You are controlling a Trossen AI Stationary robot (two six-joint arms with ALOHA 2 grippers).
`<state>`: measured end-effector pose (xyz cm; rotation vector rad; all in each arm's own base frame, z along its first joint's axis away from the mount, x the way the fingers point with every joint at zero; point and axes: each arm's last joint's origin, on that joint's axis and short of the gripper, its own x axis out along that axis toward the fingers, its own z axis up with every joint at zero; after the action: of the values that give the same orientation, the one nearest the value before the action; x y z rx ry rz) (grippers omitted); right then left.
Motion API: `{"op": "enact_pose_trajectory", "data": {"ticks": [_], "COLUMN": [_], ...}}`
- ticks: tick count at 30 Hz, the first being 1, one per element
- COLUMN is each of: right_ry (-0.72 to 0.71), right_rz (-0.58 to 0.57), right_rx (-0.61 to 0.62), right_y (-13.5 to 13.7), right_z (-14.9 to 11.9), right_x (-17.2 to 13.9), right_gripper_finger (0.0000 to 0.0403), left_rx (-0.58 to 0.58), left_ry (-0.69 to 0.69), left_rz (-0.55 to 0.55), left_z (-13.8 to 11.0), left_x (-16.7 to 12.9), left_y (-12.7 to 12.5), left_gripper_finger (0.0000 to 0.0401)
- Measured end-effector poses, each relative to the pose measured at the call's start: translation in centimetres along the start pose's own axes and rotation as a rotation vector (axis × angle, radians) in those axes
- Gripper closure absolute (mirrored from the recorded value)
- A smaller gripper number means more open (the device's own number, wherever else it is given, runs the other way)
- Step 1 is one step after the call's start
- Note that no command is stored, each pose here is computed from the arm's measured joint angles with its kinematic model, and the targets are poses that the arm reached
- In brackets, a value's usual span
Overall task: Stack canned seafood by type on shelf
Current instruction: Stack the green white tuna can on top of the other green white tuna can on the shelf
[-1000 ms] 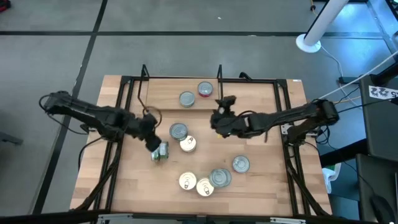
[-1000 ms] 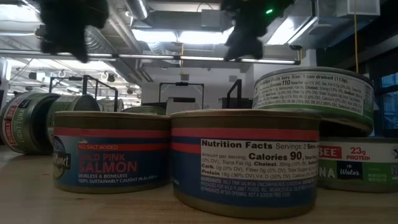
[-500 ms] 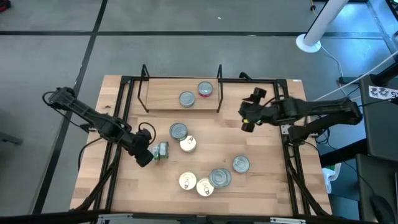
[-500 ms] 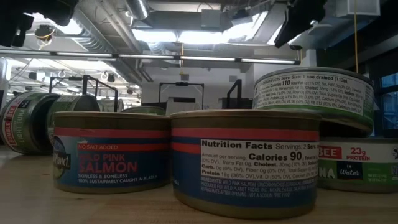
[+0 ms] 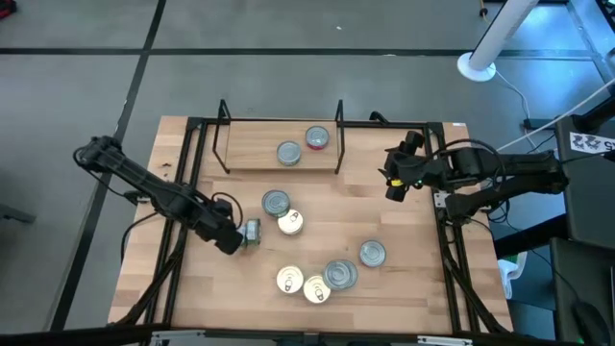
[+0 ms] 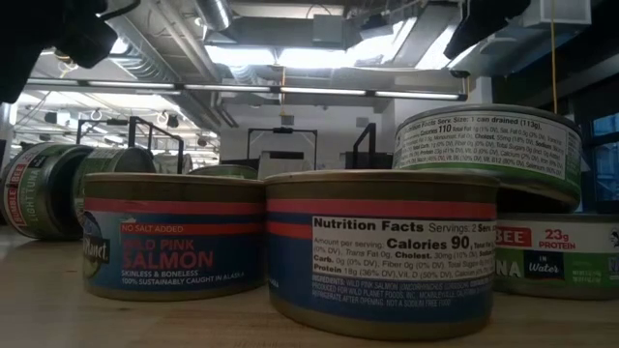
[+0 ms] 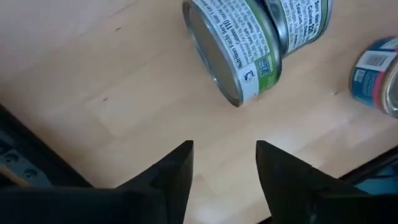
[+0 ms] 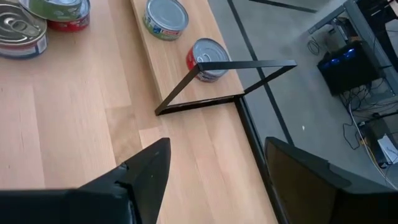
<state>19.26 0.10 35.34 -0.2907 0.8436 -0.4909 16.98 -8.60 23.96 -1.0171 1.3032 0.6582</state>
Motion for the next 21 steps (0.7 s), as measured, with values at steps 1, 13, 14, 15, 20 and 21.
{"op": "enact_pose_trajectory", "data": {"ticks": [1,13,14,15,20,21], "right_ry": [0.000,0.000,0.000,0.000,0.001,0.001], "right_rz": [0.000,0.018,0.032,0.043,0.081,0.081], "right_rx": [0.000,0.001,0.001,0.001,0.002,0.001], "right_y": [0.00,0.05,0.09,0.13,0.24,0.24], "right_z": [0.00,0.00,0.00,0.01,0.01,0.01], "right_x": [-0.01,0.00,0.00,0.00,-0.01,0.00], "right_gripper_finger": [0.0143,0.0143,0.0143,0.0143,0.0143,0.0143], "left_rx": [0.016,0.090,0.107,0.123,0.119,0.108], "left_ry": [0.000,-0.013,-0.014,-0.014,-0.014,-0.009], "left_rz": [-0.008,-0.081,-0.081,-0.081,-0.074,-0.069], "left_z": [0.00,0.04,0.04,0.04,0.10,0.14], "left_x": [0.07,0.21,0.21,0.21,0.25,0.29], "left_y": [-0.14,-1.01,-1.01,-1.01,-0.97,-0.93], "left_gripper_finger": [0.0231,0.0231,0.0231,0.0231,0.0230,0.0230]}}
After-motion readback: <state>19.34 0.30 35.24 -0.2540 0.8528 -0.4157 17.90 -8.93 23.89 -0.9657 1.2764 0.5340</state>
